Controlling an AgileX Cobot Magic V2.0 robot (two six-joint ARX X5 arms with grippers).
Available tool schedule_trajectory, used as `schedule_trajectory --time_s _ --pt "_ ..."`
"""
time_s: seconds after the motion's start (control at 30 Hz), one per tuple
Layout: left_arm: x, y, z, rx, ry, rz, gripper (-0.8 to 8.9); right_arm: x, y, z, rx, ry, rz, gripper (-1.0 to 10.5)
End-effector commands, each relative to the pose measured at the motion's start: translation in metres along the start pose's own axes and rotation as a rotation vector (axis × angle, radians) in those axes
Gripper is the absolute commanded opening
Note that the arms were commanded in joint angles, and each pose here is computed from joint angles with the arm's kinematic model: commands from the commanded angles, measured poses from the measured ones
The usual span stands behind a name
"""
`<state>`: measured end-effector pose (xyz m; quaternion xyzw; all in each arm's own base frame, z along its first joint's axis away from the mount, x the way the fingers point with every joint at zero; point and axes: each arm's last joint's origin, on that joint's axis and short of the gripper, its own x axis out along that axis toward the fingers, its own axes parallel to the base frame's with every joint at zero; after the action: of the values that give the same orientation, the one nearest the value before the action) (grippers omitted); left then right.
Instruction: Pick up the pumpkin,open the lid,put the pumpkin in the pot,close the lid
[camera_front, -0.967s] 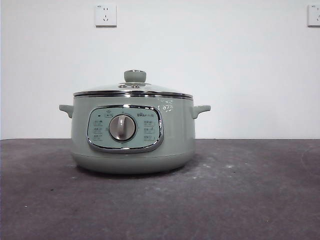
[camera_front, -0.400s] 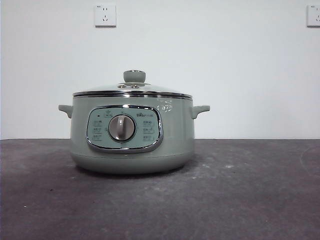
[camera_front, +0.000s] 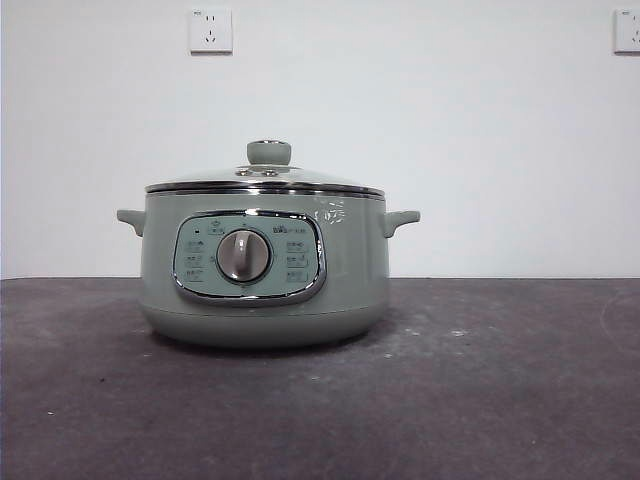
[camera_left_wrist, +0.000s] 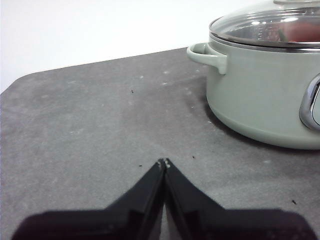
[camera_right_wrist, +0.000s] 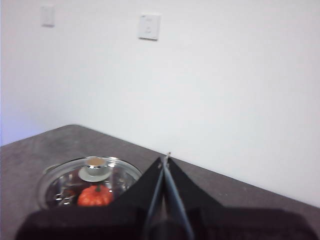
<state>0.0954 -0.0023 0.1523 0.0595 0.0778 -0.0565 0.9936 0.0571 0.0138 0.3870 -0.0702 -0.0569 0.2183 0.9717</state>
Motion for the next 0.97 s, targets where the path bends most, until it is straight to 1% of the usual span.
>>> schedule_trajectory --time_s 0.03,0.1,0.2,0.23,0.33,0.4,0.53,0.73,0.97 --pt "0.001 0.000 -0.005 -0.008 0.010 0.006 -0.04 0.008 -0.001 -0.044 0.114 0.031 -0.070 0.0" --pt "0.001 0.000 -0.005 -0.008 0.010 0.006 -0.03 0.011 0.000 -0.071 0.145 0.050 -0.129 0.0" --pt "0.001 0.000 -0.005 -0.008 0.010 0.006 -0.04 0.012 0.002 -0.104 0.185 0.064 -0.185 0.0" --pt "0.001 0.000 -0.005 -0.008 0.010 0.006 -0.04 0.012 0.002 -0.113 0.202 0.066 -0.208 0.0" --pt "0.001 0.000 -0.005 -0.008 0.010 0.006 -0.04 0.011 0.003 -0.141 0.236 0.070 -0.317 0.0" --pt "0.001 0.000 -0.005 -0.008 0.010 0.006 -0.04 0.011 0.004 -0.157 0.249 0.065 -0.363 0.0" --pt "0.001 0.000 -0.005 -0.008 0.010 0.006 -0.04 0.013 0.006 -0.181 0.251 0.078 -0.387 0.0" --pt "0.001 0.000 -0.005 -0.008 0.010 0.006 -0.04 0.014 0.010 -0.214 0.259 0.139 -0.377 0.0" --pt "0.001 0.000 -0.005 -0.008 0.010 0.006 -0.04 0.014 0.014 -0.232 0.264 0.168 -0.365 0.0"
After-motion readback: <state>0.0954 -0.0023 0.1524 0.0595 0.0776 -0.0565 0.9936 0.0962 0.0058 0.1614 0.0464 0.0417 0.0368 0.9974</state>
